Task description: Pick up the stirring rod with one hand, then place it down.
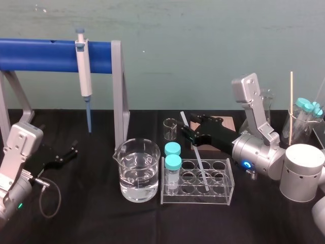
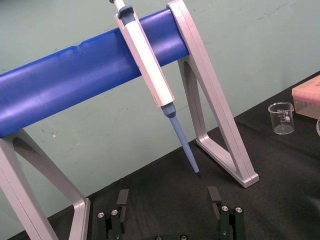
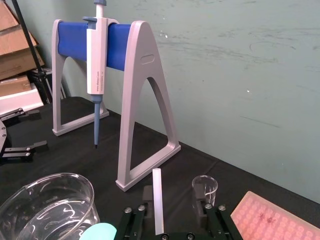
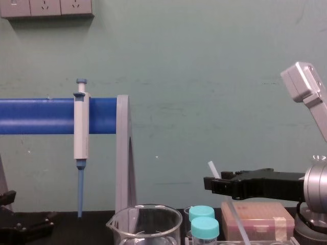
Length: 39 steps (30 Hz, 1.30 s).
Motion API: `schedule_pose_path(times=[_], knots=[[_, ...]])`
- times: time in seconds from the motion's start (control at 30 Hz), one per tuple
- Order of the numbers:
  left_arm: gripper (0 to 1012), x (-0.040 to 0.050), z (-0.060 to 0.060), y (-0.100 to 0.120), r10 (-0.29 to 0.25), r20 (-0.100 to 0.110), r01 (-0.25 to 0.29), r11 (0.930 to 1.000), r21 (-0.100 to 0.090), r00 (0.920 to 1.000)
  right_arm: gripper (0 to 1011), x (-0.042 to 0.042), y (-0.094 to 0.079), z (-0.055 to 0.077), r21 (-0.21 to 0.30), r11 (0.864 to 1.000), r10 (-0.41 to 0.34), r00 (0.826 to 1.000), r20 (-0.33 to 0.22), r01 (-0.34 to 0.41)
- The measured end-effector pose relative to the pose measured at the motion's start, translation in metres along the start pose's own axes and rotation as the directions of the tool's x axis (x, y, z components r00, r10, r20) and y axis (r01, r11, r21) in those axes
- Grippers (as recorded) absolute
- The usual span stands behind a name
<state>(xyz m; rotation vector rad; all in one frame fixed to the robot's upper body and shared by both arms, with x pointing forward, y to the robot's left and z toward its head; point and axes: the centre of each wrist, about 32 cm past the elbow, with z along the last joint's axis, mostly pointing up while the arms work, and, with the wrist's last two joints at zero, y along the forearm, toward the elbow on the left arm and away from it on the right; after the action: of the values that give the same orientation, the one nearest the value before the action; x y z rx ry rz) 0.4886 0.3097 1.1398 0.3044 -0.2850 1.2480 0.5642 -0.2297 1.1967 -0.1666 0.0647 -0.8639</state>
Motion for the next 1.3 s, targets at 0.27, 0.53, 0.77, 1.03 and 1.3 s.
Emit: schedule_pose_path(times=[0.27,0.53,0.77,1.03,1.3], knots=[[1000,0.0000,0.000,0.000,0.000,0.000,0.000,1.0000,0.000,1.0000,264,0.0000,0.000,0.000,0.001,1.000,0.000,1.000,0.000,0.000],[1000,0.0000,0.000,0.000,0.000,0.000,0.000,1.0000,0.000,1.0000,72,0.0000,0.000,0.000,0.002,1.000,0.000,1.000,0.000,0.000],[1000,0.0000,0.000,0.000,0.000,0.000,0.000,1.0000,0.000,1.0000,72,0.0000,0.000,0.000,0.002,1.000,0.000,1.000,0.000,0.000],[1000,0.0000,0.000,0.000,0.000,0.000,0.000,1.0000,0.000,1.0000,72,-0.0044,-0.005,-0.009,0.136,0.991,-0.014,1.000,0.028,0.010],[1000,0.0000,0.000,0.000,0.000,0.000,0.000,1.0000,0.000,1.0000,72,-0.0096,-0.017,-0.024,0.258,0.966,-0.022,0.994,0.111,-0.008]])
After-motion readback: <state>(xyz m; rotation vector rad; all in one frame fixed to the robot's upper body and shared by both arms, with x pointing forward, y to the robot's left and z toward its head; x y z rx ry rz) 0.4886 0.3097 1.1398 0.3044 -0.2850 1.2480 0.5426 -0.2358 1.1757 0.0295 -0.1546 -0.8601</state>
